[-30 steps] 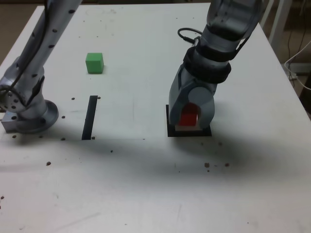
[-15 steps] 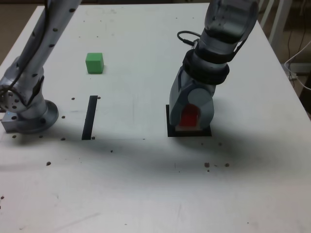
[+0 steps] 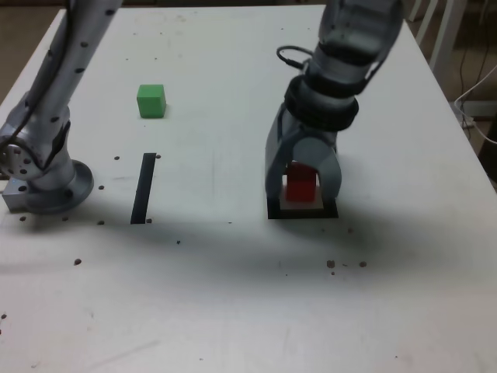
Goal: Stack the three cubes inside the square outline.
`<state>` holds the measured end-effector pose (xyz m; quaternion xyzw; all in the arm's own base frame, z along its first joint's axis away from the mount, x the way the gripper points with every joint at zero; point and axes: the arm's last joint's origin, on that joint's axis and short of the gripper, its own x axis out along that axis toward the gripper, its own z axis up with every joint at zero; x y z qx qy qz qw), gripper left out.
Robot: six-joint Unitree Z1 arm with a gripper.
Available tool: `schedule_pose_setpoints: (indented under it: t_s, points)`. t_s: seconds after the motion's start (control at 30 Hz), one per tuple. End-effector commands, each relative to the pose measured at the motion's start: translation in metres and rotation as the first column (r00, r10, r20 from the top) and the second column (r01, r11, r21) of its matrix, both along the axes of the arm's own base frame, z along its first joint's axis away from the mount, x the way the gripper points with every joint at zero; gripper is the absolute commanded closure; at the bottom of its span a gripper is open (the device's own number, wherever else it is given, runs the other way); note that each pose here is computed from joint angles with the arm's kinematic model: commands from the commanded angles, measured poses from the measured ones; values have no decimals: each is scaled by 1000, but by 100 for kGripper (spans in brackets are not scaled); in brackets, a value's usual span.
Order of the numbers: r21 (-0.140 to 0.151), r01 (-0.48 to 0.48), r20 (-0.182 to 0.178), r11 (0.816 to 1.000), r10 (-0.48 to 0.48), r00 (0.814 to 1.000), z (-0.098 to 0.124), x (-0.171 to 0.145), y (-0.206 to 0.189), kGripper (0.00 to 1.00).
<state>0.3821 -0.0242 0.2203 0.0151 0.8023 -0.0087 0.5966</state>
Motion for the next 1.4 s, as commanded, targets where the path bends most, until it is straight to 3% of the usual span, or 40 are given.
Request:
schedule_pose_setpoints:
  t_s: [0.0, 0.27, 0.53, 0.87, 1.37]
  points:
    - [14, -13, 21, 1000, 12, 1000, 12, -9, 3, 1]
    - [64, -72, 45, 995, 69, 997, 39, -52, 22, 1]
    - [80, -120, 52, 990, 116, 992, 42, -75, 47, 1]
    - [78, -153, 98, 985, 145, 985, 47, -52, 97, 1]
    - [41, -188, 101, 981, 183, 978, 34, 0, 163, 1]
